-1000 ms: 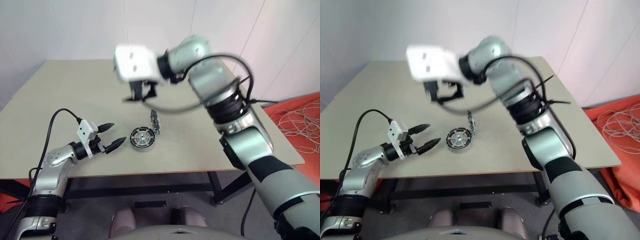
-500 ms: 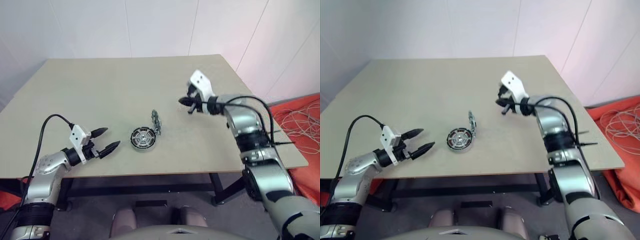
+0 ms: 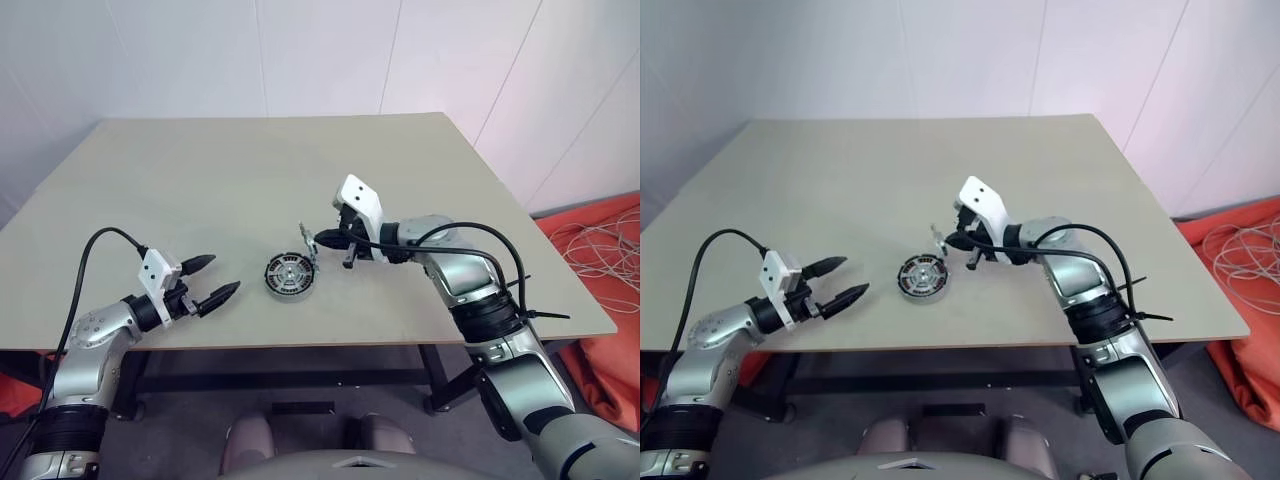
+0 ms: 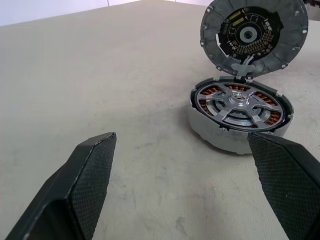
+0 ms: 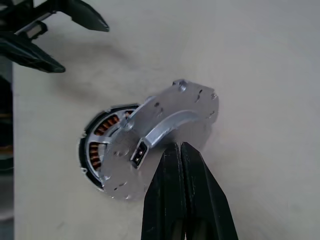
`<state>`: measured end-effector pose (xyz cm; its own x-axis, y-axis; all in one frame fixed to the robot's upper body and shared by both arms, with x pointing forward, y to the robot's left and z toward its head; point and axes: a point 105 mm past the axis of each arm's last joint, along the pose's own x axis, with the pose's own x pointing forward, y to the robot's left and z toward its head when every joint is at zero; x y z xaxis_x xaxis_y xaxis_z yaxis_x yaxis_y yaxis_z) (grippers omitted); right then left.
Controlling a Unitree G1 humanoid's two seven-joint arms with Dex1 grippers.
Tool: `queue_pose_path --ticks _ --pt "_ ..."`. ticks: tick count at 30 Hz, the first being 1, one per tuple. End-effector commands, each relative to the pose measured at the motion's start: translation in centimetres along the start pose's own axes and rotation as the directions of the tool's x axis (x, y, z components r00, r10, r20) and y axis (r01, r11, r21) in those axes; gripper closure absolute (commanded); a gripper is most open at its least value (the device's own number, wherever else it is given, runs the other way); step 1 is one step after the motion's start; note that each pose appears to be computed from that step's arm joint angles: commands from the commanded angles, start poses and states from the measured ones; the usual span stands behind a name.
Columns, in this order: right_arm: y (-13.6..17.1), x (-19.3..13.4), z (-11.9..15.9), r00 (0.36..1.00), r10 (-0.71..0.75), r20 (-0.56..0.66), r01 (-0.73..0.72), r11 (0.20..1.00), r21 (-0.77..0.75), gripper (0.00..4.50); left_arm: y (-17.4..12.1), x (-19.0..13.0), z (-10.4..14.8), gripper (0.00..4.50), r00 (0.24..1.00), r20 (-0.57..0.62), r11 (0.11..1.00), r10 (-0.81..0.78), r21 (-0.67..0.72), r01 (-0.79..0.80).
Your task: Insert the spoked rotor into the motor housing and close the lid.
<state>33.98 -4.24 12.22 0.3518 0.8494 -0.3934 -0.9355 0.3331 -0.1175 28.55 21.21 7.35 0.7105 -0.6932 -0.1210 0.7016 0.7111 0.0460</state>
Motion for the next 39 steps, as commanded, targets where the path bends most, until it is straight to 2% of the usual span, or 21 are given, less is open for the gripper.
queue_pose_path --ticks 1,6,14,20,26,30,34,39 --pt "1.1 0.7 2.2 0.997 0.054 0.056 -0.051 0.998 -0.045 4.48 0.4 -0.1 1.5 0.0 0.999 0.038 0.999 0.007 0.042 -0.009" --pt "2.2 2.1 2.2 0.994 0.099 0.049 -0.096 0.994 -0.056 4.48 0.3 0.2 1.6 0.0 0.999 0.043 0.999 0.003 0.044 -0.005" --pt "3.5 4.2 -0.2 0.987 0.16 -0.023 -0.161 0.986 -0.05 4.48 0.3 0.5 1.8 0.0 0.999 0.046 0.999 -0.003 0.046 0.001" --pt "3.5 4.5 -1.2 0.984 0.168 -0.066 -0.172 0.982 -0.073 4.48 0.2 0.6 1.8 0.0 0.999 0.044 0.999 -0.01 0.048 0.008" --pt "1.7 3.3 1.5 0.992 0.104 0.068 -0.097 0.99 -0.1 4.48 0.3 0.9 1.9 0.0 0.999 0.054 0.999 -0.009 0.051 0.006" --pt "0.5 2.6 2.0 0.989 0.081 0.12 -0.073 0.995 -0.069 4.48 0.1 0.7 1.5 0.0 0.999 0.047 0.999 -0.006 0.035 0.004" --pt "0.0 2.5 2.3 0.987 0.083 0.138 -0.077 0.996 -0.049 3.62 0.1 0.7 1.4 0.0 0.999 0.047 0.999 -0.001 0.032 0.0" --pt "0.4 3.0 2.1 0.982 0.141 0.128 -0.131 0.988 -0.083 1.85 0.1 0.7 1.4 0.0 0.999 0.049 0.999 0.002 0.032 -0.003"
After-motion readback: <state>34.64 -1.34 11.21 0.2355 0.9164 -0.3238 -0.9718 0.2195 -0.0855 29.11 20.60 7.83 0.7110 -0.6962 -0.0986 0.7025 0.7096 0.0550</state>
